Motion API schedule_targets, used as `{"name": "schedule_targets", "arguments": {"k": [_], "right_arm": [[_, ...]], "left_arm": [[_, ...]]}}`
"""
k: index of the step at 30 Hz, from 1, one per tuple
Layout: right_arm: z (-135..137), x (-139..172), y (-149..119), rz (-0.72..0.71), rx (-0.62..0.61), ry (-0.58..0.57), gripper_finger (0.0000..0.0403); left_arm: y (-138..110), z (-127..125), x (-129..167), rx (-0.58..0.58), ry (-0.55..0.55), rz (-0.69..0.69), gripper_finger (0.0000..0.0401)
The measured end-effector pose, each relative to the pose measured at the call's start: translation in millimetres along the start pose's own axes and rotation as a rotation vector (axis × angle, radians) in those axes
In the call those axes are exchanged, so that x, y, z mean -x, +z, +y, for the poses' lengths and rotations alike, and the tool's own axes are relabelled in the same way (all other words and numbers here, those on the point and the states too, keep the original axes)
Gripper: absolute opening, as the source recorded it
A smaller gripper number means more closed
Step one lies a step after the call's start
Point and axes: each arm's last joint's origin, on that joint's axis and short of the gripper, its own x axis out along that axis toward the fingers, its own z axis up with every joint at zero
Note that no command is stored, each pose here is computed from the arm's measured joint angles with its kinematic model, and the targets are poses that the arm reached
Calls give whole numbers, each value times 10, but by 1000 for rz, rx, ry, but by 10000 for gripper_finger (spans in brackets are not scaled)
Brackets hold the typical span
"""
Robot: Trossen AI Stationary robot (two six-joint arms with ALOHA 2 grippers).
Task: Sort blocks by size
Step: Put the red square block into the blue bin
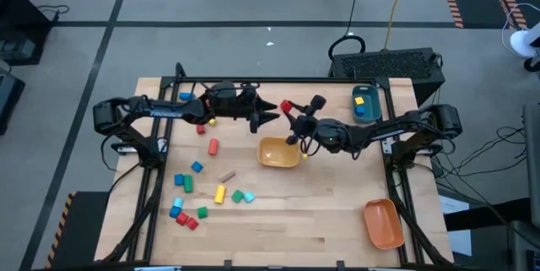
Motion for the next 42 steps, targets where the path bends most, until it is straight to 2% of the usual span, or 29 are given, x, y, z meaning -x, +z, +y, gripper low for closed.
{"name": "schedule_targets", "arguments": {"k": [6, 13, 16, 21, 27, 35, 39, 42], "right_arm": [[-132, 116, -12, 104, -2, -7, 117], [-475, 292, -89, 256, -90, -13, 117], [-634, 366, -179, 349, -126, -34, 117], [-848, 498, -393, 540, -194, -91, 117], [-1009, 638, -635, 757, -264, -191, 117], [-1281, 632, -898, 956, -336, -370, 117], [-1391, 594, -990, 1027, -439, -351, 117], [-1441, 562, -1060, 1072, -464, -367, 119]], "left_arm": [[9, 154, 61, 34, 3, 50, 234], [-43, 230, 91, 17, 31, 119, 235], [-85, 257, 98, -2, 83, 151, 235], [-158, 309, 119, -22, 200, 207, 235], [-213, 341, 139, -40, 282, 253, 235], [-221, 352, 145, -54, 312, 259, 235], [-235, 356, 150, -48, 317, 273, 235], [-255, 360, 158, -41, 323, 294, 235]]}}
